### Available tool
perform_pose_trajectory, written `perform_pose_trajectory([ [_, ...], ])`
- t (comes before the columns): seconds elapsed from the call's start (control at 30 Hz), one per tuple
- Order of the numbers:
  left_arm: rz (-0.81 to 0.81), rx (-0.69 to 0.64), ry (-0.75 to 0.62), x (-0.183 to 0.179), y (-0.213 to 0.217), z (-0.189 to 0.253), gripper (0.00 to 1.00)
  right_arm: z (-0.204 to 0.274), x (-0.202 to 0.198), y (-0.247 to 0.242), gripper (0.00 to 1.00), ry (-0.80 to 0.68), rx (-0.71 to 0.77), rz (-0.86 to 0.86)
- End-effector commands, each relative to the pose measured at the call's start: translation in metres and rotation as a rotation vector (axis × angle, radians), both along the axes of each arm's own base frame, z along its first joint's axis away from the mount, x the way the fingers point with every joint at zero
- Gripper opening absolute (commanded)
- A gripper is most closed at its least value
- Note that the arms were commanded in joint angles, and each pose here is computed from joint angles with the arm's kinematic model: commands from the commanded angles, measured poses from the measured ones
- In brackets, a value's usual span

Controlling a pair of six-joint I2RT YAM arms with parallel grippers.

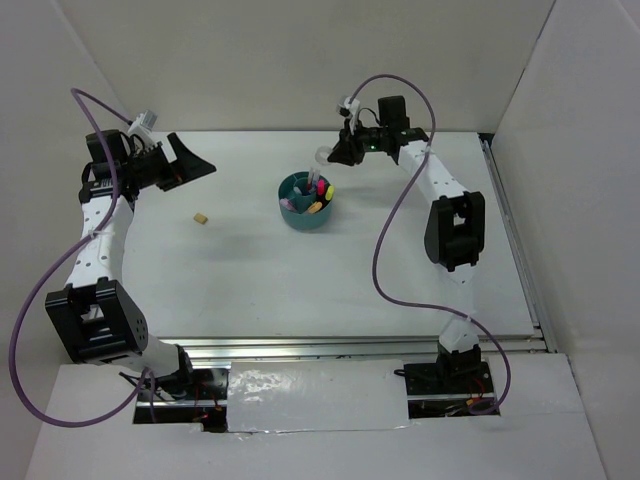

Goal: Sort the stationery into containers
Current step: Place the stationery into the container

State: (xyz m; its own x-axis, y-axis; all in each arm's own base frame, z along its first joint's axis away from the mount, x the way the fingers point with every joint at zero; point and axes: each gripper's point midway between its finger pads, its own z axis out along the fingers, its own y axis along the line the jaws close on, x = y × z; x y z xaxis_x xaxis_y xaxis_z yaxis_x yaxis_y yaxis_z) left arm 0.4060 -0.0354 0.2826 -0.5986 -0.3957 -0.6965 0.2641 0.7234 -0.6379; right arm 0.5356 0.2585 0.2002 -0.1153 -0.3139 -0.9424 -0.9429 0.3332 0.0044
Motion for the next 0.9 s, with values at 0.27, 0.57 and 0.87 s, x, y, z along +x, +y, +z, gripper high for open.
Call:
perform_pose_trajectory([
  [0.27, 0.000, 0.036, -0.037, -0.003, 0.001, 0.008, 0.99, -0.020, -0.007, 0.019, 0.14, 0.003, -0.025, 0.069],
  [0.57, -0.002, 0.030, -0.036, 0.000, 0.000, 0.008, 0.99, -0.028, -0.005, 0.027, 0.18, 0.002, -0.036, 0.076],
  [0.87, 0.001, 0.033, -0.030, 0.002, 0.001, 0.006, 0.99, -0.035, -0.001, 0.032, 0.22, -0.013, -0.053, 0.078],
])
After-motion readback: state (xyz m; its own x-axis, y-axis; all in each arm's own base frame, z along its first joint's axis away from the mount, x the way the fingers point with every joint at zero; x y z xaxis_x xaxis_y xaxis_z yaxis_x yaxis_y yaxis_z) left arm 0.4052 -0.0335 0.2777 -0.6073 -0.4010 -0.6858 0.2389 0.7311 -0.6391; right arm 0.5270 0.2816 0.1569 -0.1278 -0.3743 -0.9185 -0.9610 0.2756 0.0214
